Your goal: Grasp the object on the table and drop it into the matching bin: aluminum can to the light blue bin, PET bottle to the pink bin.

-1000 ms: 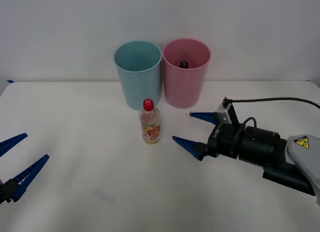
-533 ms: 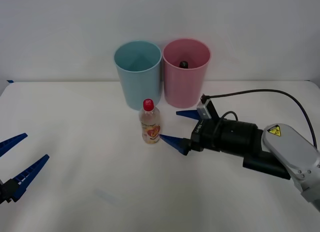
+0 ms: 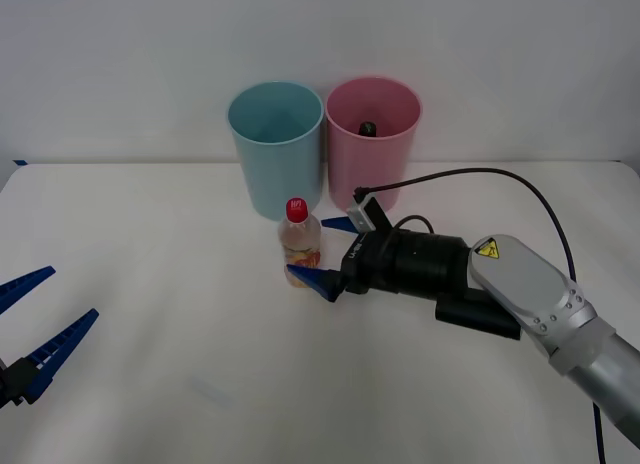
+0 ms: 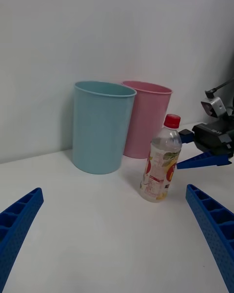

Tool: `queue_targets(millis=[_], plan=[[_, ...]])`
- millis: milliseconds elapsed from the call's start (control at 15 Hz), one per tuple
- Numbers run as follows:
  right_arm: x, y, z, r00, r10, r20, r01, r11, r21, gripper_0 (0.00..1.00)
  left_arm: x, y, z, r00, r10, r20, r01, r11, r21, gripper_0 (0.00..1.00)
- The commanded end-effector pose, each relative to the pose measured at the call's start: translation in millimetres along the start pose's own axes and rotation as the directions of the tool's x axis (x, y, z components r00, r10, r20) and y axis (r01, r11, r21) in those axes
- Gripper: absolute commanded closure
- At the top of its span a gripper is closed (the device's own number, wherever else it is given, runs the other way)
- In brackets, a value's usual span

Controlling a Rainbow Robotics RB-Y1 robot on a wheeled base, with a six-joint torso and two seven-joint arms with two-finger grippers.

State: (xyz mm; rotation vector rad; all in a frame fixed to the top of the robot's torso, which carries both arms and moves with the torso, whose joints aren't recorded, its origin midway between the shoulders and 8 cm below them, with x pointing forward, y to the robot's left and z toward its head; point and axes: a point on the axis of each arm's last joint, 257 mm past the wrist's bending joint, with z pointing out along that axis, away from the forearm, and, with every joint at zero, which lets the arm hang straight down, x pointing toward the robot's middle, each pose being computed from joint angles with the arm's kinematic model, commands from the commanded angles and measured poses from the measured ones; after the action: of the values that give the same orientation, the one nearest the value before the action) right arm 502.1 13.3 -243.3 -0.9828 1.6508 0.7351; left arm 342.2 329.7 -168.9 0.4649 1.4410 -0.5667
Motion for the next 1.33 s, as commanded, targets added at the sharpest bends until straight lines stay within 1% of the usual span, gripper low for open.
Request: queue_targets(millis=[67, 267, 400, 667, 733, 800, 867, 933, 1333], plan=[[-1, 1.2, 17, 1.0, 0.0, -0.008, 0.0, 1.0, -0.004, 0.0, 0, 0.0, 0, 1.0, 0.0, 0.0, 0.0, 1.0, 0.0, 0.0], [-1, 2.4, 32, 1.0, 0.005, -0.016, -0.005, 1.0, -0.002, 0.0, 0, 0.0, 0, 1.0, 0.0, 0.0, 0.0, 1.0, 0.0, 0.0], [-1, 2.9, 38, 1.0, -0.004, -0.016, 0.004, 0.9999, 0.014, 0.0, 0, 0.0, 0, 1.0, 0.0, 0.0, 0.0, 1.0, 0.0, 0.0], [-1, 2.9, 40, 1.0, -0.011, -0.015, 0.011, 0.9997, 0.02, 0.0, 0, 0.0, 0, 1.0, 0.0, 0.0, 0.0, 1.0, 0.0, 0.0], [-1, 2.3, 40, 1.0, -0.016, -0.016, 0.017, 0.9997, 0.021, 0.17, 0, 0.0, 0, 1.0, 0.0, 0.0, 0.0, 1.0, 0.0, 0.0], [-1, 0.9, 39, 1.0, -0.015, -0.014, 0.015, 0.9995, 0.027, 0.86, 0, 0.0, 0, 1.0, 0.0, 0.0, 0.0, 1.0, 0.0, 0.0], [-2, 0.4, 39, 1.0, -0.018, -0.013, 0.018, 0.9994, 0.028, 0.96, 0, 0.0, 0, 1.0, 0.0, 0.0, 0.0, 1.0, 0.0, 0.0], [-1, 0.9, 40, 1.0, -0.016, -0.012, 0.016, 0.9995, 0.029, 1.0, 0, 0.0, 0, 1.0, 0.0, 0.0, 0.0, 1.0, 0.0, 0.0], [-3, -2.9, 39, 1.0, -0.017, -0.008, 0.017, 0.999, 0.041, 1.0, 0, 0.0, 0, 1.0, 0.0, 0.0, 0.0, 1.0, 0.0, 0.0]])
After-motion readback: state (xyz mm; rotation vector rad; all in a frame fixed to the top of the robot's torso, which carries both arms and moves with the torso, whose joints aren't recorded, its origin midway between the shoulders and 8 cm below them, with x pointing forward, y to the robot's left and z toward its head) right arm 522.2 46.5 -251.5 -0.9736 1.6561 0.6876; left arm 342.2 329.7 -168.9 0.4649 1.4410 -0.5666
